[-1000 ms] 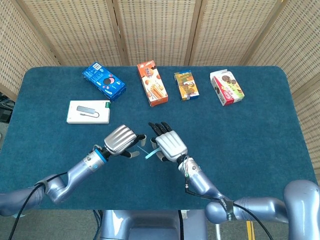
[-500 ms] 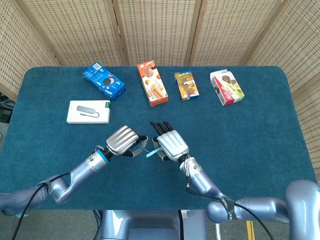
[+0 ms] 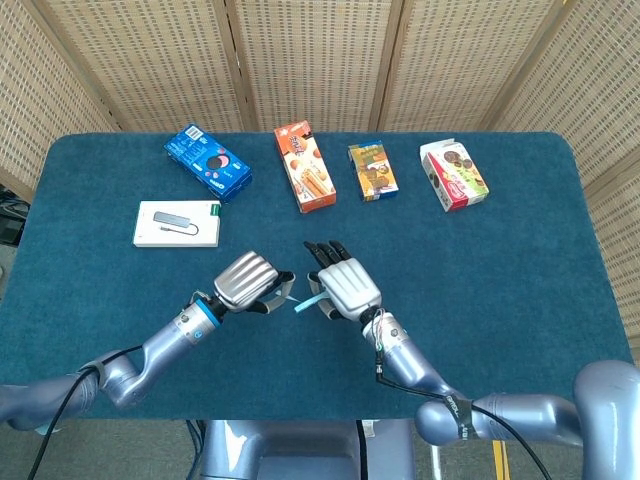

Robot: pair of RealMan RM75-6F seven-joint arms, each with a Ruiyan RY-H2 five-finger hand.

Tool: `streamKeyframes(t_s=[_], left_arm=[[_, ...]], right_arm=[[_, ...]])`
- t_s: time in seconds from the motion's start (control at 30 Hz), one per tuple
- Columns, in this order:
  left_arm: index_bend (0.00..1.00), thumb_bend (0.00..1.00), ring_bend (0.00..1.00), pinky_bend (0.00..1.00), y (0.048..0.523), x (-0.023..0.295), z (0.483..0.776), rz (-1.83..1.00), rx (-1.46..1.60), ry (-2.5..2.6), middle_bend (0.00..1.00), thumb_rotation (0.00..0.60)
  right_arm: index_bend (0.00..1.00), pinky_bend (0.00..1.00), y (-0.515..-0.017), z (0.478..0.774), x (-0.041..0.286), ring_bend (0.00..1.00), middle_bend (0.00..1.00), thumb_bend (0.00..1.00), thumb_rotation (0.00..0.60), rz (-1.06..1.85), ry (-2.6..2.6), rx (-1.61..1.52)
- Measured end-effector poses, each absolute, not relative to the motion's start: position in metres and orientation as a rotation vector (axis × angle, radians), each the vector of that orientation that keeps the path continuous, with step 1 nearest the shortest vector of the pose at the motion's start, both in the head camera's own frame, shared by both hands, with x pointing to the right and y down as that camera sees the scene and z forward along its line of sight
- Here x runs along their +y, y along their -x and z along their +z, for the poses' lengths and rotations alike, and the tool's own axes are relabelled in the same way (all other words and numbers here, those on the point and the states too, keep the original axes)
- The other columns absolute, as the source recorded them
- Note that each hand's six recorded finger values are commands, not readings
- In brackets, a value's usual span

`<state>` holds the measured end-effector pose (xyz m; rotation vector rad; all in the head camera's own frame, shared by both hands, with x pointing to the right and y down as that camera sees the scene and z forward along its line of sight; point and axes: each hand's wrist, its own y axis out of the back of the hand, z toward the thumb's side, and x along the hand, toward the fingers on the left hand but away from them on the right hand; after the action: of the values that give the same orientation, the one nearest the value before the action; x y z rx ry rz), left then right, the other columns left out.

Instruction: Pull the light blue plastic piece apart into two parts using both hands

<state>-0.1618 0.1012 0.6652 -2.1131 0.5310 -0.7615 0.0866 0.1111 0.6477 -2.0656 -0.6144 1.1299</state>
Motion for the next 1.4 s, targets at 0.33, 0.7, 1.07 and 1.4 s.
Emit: streamKeyframes(t_s=[0.33, 0.7, 1.07, 1.4], left_arm=[[0.83, 0.68, 0.86, 0.80, 0.168, 0.097, 0.667, -0.779, 0.543, 2.088, 0.92, 0.600], [0.84, 0.68, 0.86, 0.80, 0.211, 0.086, 0.677, -0.875, 0.586, 2.056, 0.92, 0.600], [0.78, 0.62, 0.86, 0.80, 0.274, 0.084, 0.688, -0.980, 0.599, 2.007, 0.92, 0.600], [0.16, 0.00, 0.23, 0.43, 0.310, 0.090, 0.692, -1.087, 0.535, 1.908, 0.02, 0.600]], right_arm=[[0.58, 0.00, -0.093, 0.649, 0.106, 0.00, 0.00, 0.47, 0.600, 1.141, 2.049, -0.626], [0.58, 0.00, -0.119, 0.651, 0.090, 0.00, 0.00, 0.47, 0.600, 1.190, 1.996, -0.665], [0.58, 0.00, -0.139, 0.671, 0.099, 0.00, 0.00, 0.47, 0.600, 1.261, 1.987, -0.603], [0.03, 0.00, -0.134, 0.690, 0.114, 0.00, 0.00, 0.00, 0.600, 1.288, 2.005, -0.573]])
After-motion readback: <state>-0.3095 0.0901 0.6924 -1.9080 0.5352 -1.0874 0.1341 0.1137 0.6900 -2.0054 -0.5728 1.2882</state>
